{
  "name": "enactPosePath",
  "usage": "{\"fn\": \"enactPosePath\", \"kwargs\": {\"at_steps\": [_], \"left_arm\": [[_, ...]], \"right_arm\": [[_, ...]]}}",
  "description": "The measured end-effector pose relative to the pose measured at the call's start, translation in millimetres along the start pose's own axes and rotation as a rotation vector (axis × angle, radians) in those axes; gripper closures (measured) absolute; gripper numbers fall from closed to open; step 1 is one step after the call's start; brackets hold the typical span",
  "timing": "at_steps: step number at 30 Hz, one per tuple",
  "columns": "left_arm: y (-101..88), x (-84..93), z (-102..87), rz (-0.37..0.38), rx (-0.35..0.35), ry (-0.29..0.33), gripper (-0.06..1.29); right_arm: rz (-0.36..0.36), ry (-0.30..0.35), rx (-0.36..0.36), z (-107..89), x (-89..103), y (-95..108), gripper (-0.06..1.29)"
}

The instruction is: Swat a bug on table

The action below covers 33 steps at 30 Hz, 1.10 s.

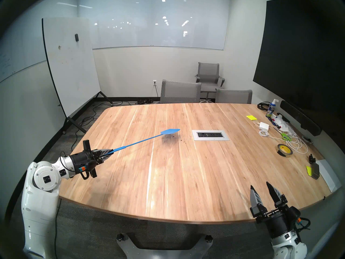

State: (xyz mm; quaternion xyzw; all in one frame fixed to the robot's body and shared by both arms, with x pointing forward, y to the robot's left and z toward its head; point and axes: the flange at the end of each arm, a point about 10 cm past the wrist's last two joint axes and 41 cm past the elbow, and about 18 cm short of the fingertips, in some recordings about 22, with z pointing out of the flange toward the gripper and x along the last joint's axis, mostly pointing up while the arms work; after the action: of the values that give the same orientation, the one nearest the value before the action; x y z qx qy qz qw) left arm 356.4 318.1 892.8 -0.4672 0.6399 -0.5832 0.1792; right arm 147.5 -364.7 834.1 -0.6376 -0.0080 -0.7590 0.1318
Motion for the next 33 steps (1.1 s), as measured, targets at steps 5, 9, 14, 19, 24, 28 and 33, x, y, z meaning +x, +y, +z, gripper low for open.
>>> {"fn": "enactPosePath", "kwargs": {"at_steps": [5, 9, 14, 19, 24, 28, 33], "left_arm": [[1.0, -2.1, -4.9, -0.012, 0.046, -0.027, 1.21], [1.5, -8.0, -4.6, -0.02, 0.063, -0.062, 1.21], [2.6, -22.0, -2.8, -0.061, 0.093, -0.118, 1.21], [4.8, -38.2, -1.6, -0.093, 0.117, -0.172, 1.21], [7.7, -52.8, -2.7, -0.097, 0.132, -0.222, 1.21], [9.6, -59.1, -4.5, -0.081, 0.132, -0.251, 1.21], [9.6, -62.4, -6.7, -0.051, 0.132, -0.273, 1.21]], "right_arm": [[0.0, -0.001, 0.0, 0.1, 0.2, -0.1, -0.02], [0.0, -0.001, 0.0, 0.0, 0.2, -0.1, -0.02], [0.0, -0.002, -0.001, 0.0, 0.2, -0.1, -0.02], [0.0, -0.002, -0.001, -0.1, 0.2, -0.1, -0.02], [0.0, -0.002, -0.001, -0.2, 0.1, -0.1, -0.02], [0.0, -0.003, -0.001, -0.2, 0.2, -0.1, -0.02], [0.0, -0.003, -0.002, -0.2, 0.2, -0.1, -0.02]]}}
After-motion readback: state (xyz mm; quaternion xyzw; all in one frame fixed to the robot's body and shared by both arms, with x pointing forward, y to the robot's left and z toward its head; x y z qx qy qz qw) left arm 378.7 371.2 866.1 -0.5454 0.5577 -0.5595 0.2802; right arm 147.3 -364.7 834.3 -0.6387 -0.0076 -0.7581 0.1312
